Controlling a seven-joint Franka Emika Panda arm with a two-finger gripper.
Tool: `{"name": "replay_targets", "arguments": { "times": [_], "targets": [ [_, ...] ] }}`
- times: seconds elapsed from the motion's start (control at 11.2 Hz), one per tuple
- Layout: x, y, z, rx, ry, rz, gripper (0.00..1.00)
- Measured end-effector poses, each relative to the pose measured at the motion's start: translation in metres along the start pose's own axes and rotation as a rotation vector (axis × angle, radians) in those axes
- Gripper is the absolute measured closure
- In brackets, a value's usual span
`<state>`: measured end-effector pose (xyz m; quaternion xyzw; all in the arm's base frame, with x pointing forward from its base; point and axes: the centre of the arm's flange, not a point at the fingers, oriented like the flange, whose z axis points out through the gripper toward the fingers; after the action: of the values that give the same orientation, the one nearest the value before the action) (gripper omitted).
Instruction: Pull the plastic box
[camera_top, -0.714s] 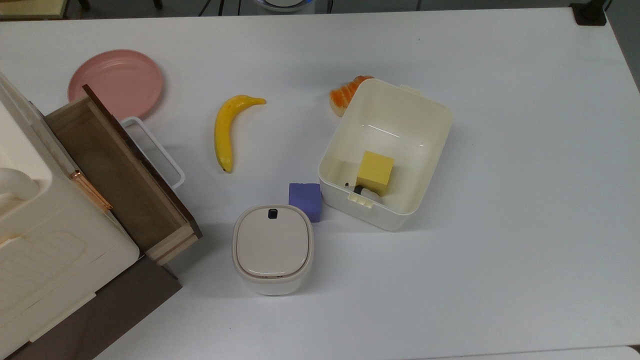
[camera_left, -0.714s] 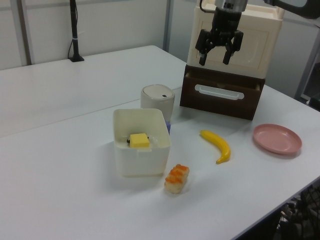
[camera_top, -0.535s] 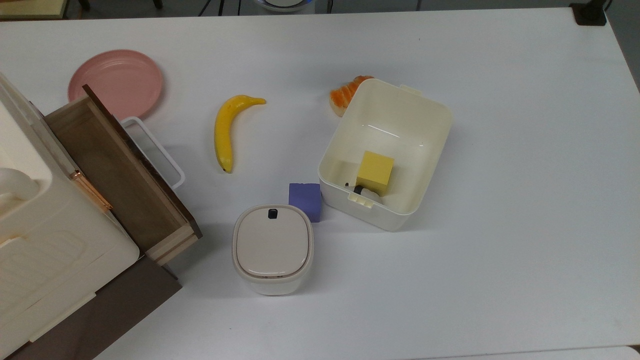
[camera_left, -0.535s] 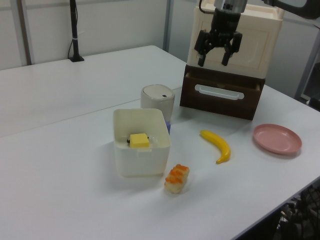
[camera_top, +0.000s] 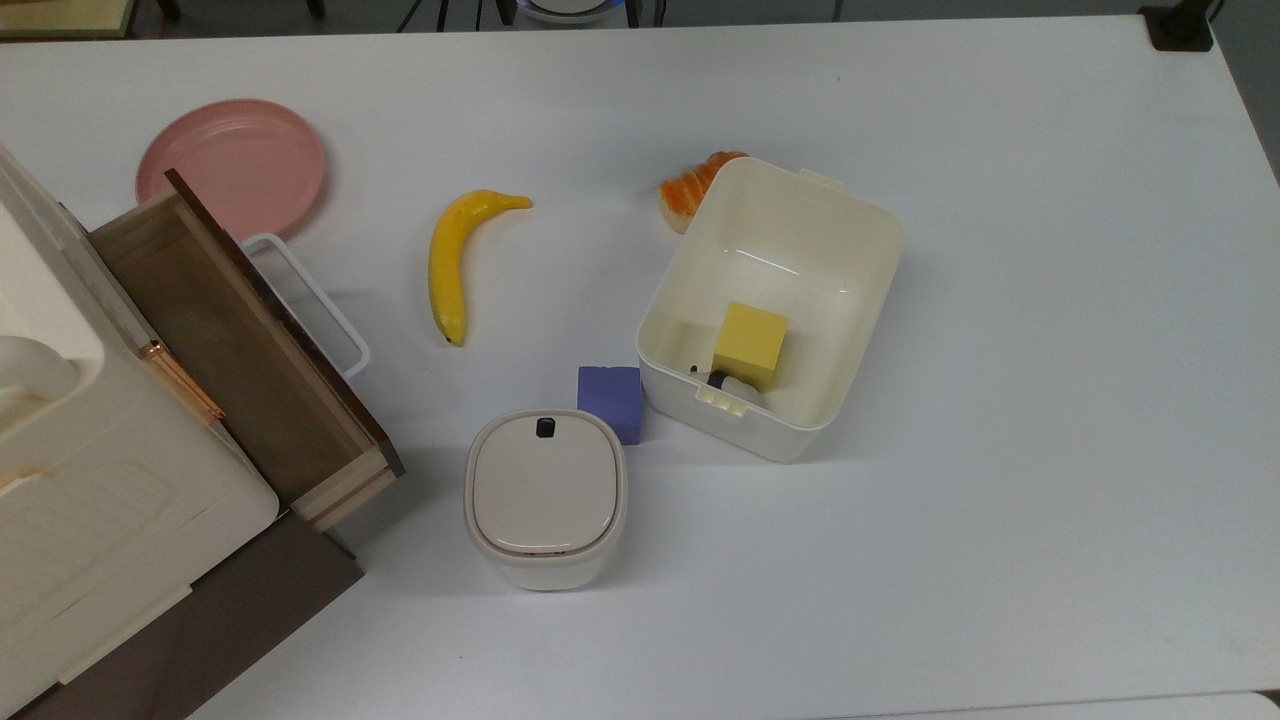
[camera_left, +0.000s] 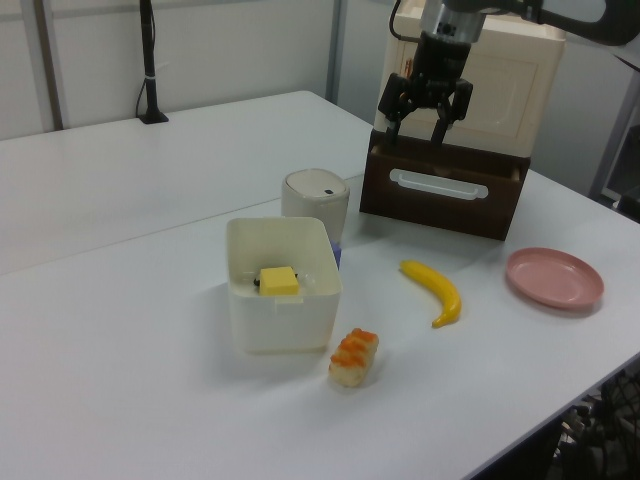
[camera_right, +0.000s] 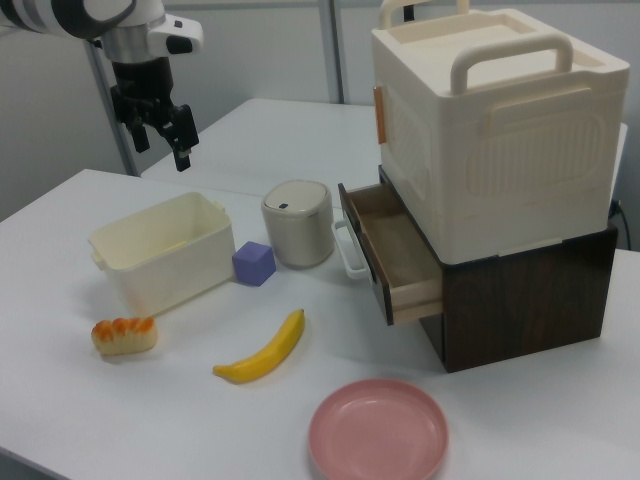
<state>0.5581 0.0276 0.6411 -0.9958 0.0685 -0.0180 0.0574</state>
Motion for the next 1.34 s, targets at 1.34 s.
{"name": "replay_targets", "arguments": {
  "times": [1.34],
  "targets": [
    [0.03,-0.083,0.062,0.009,0.112,-0.844,0.0]
  ]
}}
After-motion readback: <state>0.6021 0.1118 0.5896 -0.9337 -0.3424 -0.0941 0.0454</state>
